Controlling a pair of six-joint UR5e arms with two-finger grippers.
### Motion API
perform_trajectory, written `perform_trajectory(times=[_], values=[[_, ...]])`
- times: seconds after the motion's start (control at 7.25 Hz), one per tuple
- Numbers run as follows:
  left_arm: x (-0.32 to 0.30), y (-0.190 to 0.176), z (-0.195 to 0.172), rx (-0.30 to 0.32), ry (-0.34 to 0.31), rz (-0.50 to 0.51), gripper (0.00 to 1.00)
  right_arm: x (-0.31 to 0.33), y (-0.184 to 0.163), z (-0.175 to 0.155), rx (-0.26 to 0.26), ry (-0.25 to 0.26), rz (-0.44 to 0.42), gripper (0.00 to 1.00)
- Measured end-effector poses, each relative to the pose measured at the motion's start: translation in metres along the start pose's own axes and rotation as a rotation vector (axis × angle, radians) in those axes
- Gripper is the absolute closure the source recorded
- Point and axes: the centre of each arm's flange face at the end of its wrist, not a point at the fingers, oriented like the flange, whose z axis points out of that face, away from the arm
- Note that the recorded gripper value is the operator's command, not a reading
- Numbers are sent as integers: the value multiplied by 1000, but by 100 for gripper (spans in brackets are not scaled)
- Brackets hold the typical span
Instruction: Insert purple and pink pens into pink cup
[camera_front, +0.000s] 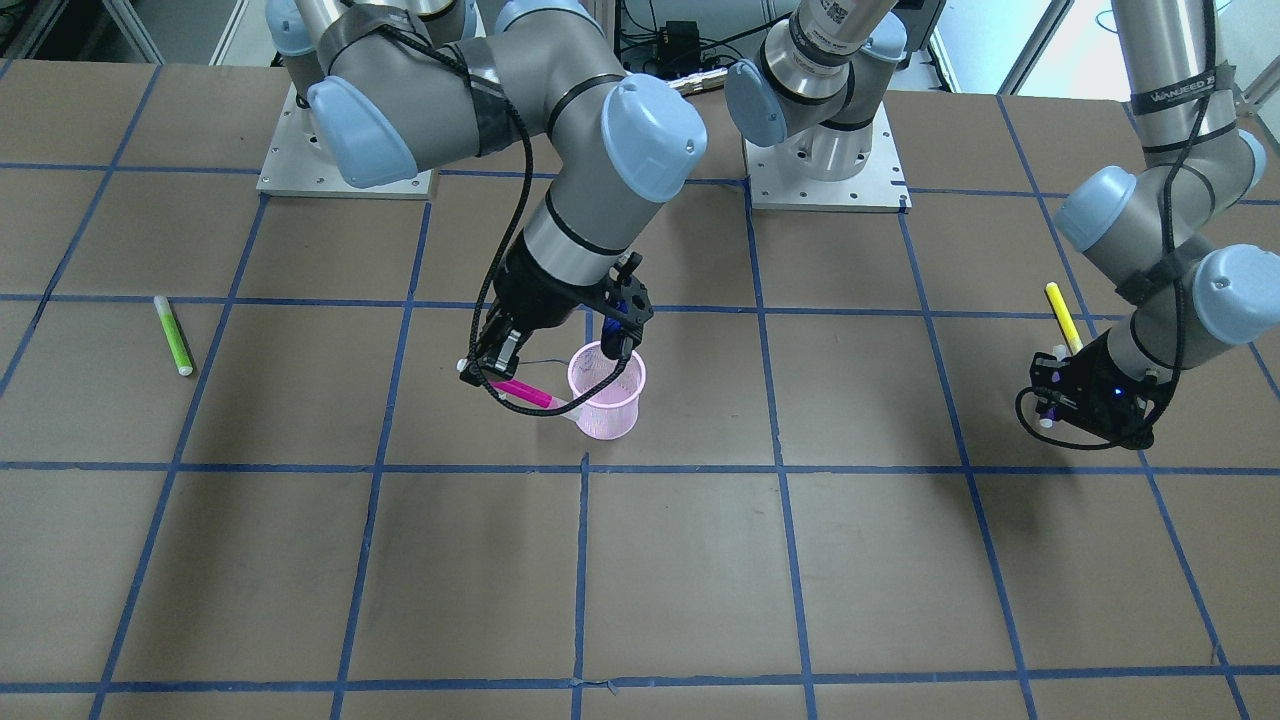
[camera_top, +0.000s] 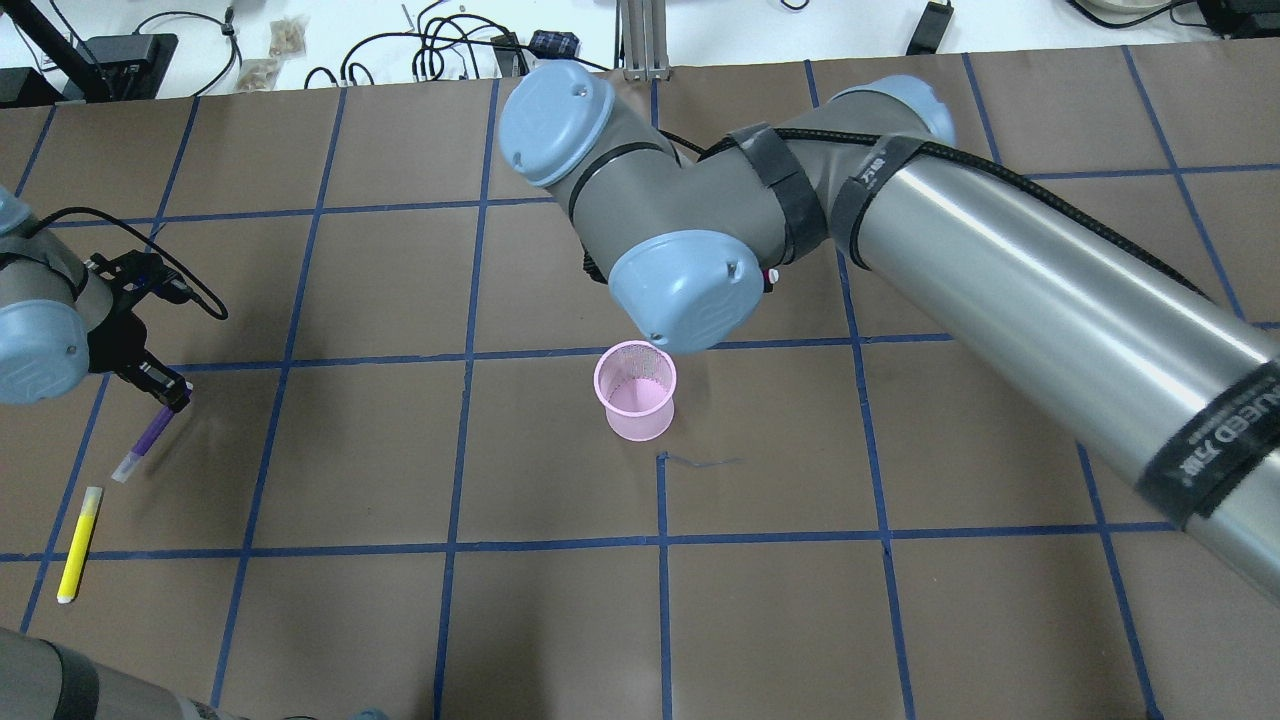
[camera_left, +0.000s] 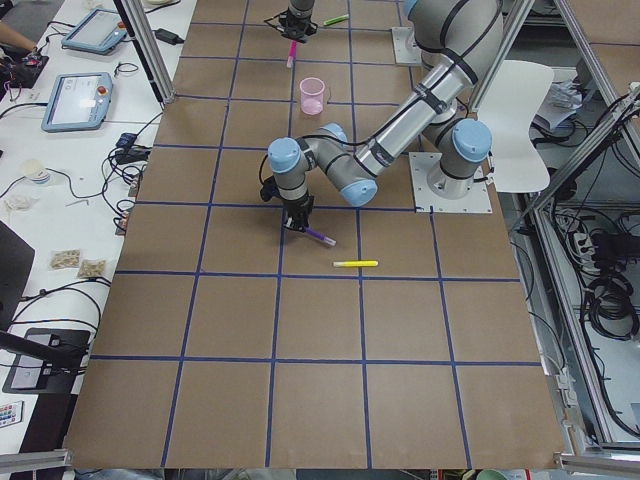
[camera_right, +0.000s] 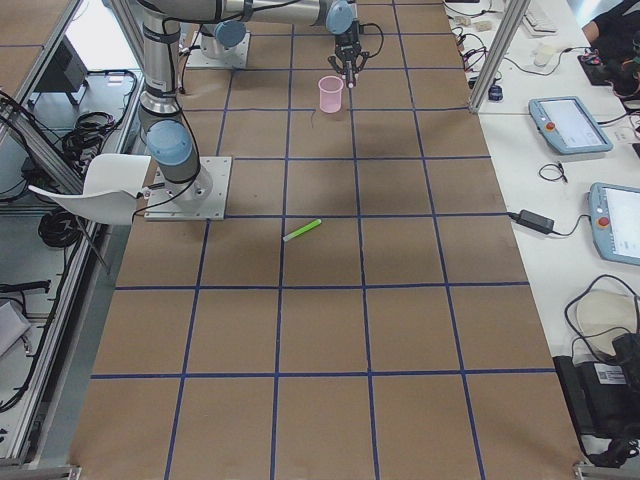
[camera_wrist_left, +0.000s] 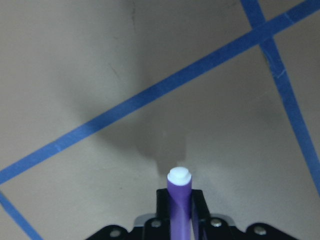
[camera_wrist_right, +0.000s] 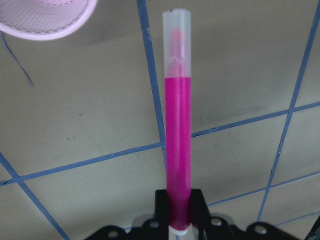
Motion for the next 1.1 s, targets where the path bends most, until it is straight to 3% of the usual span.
perform_trajectory(times=[0.55,1.1], values=[[12,0,-21,58,49,13,100,-44,-40,-5,-92,15,-89,100],[23,0,-27,93,97,15,100,-82,-68,-10,-136,30,-143,100]])
